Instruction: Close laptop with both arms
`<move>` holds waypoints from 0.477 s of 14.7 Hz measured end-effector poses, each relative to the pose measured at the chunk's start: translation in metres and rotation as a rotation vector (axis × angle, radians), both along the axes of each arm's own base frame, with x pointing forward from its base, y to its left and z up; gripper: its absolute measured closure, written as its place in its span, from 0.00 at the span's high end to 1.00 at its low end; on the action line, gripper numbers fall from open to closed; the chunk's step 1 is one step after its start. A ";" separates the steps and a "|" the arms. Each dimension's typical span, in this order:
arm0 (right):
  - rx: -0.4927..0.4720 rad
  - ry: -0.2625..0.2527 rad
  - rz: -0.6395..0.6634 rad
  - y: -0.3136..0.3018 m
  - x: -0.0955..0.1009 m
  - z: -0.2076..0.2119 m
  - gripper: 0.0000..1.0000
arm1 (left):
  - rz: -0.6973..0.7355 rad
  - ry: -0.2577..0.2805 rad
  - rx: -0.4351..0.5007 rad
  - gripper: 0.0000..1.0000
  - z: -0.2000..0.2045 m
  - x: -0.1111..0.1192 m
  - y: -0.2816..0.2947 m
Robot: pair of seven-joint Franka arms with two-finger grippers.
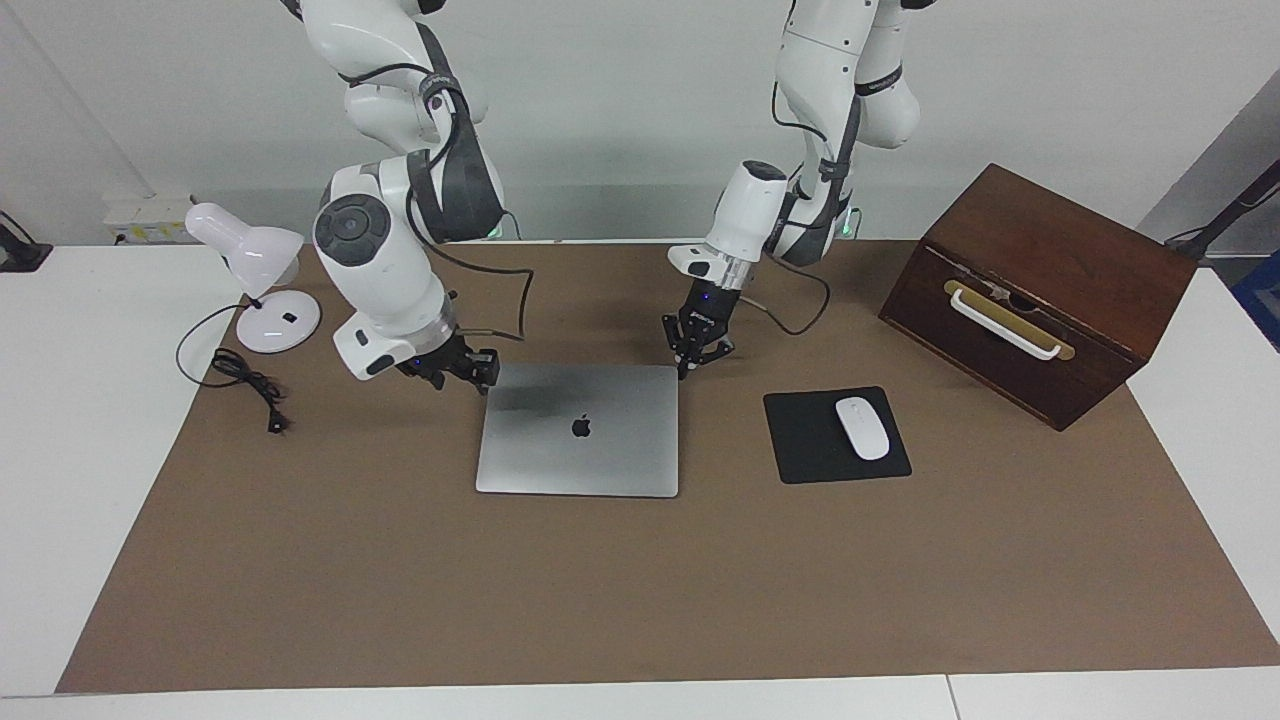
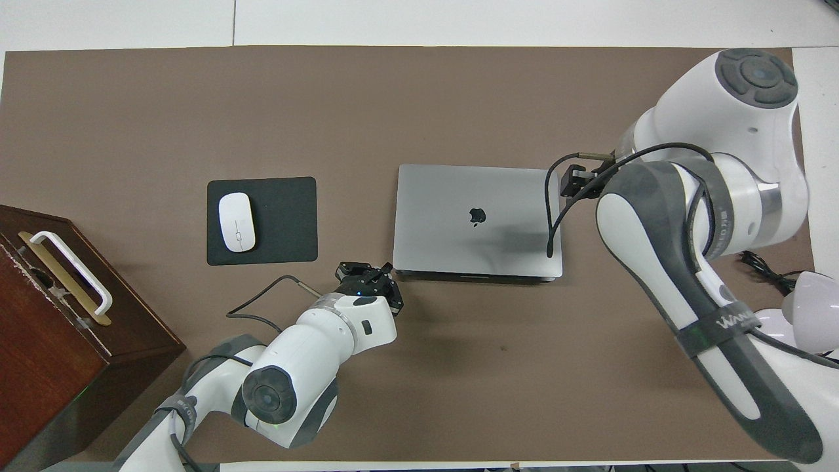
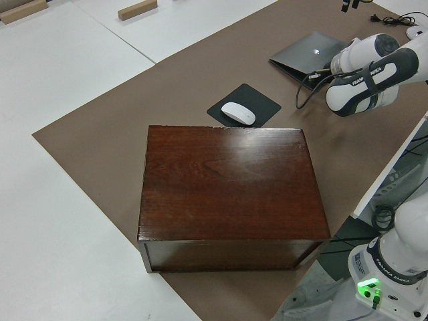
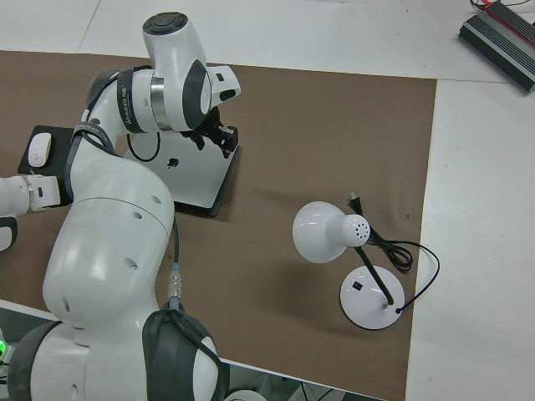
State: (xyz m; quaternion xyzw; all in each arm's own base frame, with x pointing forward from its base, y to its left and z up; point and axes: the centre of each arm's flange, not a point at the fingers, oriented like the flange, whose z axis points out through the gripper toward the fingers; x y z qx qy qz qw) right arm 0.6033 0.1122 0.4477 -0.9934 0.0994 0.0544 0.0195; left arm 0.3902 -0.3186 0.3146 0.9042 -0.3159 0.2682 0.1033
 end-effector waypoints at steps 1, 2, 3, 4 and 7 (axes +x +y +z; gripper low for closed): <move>-0.012 -0.016 -0.007 -0.011 -0.001 0.010 0.90 | 0.003 0.022 0.008 0.01 0.011 0.000 0.004; -0.025 -0.029 -0.005 -0.023 -0.002 0.020 0.99 | 0.005 0.045 0.017 0.01 0.022 0.000 0.008; -0.040 -0.037 0.003 -0.034 -0.004 0.029 1.00 | 0.009 0.066 0.025 0.01 0.030 0.000 0.013; -0.049 -0.040 0.010 -0.044 -0.007 0.037 1.00 | 0.014 0.088 0.034 0.01 0.038 0.000 0.018; -0.083 -0.048 0.028 -0.072 -0.017 0.060 1.00 | 0.035 0.167 0.066 0.01 0.060 0.001 0.037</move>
